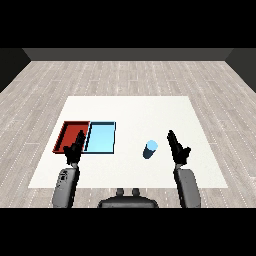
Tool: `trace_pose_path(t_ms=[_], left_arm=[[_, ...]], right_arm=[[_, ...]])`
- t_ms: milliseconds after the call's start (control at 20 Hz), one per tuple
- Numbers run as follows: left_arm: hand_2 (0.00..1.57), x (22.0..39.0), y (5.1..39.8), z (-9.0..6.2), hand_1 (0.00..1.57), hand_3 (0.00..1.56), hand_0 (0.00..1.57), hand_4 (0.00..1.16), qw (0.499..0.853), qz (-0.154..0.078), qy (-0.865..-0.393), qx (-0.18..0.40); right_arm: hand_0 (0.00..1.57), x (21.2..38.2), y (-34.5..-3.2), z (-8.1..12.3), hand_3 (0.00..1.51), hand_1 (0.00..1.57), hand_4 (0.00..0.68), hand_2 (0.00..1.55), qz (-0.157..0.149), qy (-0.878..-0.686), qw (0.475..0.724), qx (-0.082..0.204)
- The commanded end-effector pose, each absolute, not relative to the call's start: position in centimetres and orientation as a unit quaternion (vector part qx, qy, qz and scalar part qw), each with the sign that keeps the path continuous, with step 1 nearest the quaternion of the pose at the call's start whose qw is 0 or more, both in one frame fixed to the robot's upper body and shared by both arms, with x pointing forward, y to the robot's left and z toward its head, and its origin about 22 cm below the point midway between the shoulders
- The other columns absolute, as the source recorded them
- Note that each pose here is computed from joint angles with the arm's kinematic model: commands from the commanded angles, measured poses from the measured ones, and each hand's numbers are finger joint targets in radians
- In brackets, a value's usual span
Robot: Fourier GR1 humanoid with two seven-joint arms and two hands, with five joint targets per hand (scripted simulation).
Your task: Pick the blue can and put it in the blue box
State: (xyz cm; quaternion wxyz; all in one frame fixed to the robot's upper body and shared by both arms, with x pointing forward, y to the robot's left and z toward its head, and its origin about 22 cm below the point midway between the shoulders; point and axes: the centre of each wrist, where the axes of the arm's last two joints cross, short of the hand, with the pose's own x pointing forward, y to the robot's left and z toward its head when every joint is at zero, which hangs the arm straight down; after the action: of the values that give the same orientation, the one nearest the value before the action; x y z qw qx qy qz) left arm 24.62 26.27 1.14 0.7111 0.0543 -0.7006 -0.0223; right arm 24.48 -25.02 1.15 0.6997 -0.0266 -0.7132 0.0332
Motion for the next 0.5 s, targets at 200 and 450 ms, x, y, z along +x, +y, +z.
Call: trace_pose_path(t_ms=[200, 450], left_arm=[[0.00, 24.4, 25.8, 1.0, 0.00, 0.00, 0.00, 0.00, 0.697, -0.035, -0.714, 0.056], [0.00, 25.5, 25.3, 3.3, 0.00, 0.00, 0.00, 0.00, 0.571, -0.010, -0.820, -0.021]], right_arm=[[0.00, 22.2, -22.3, 0.7, 0.00, 0.00, 0.000, 0.00, 0.041, -0.707, 0.705, -0.045], [0.00, 22.1, -22.4, 1.7, 0.00, 0.00, 0.000, 0.00, 0.010, -0.790, 0.609, 0.072]])
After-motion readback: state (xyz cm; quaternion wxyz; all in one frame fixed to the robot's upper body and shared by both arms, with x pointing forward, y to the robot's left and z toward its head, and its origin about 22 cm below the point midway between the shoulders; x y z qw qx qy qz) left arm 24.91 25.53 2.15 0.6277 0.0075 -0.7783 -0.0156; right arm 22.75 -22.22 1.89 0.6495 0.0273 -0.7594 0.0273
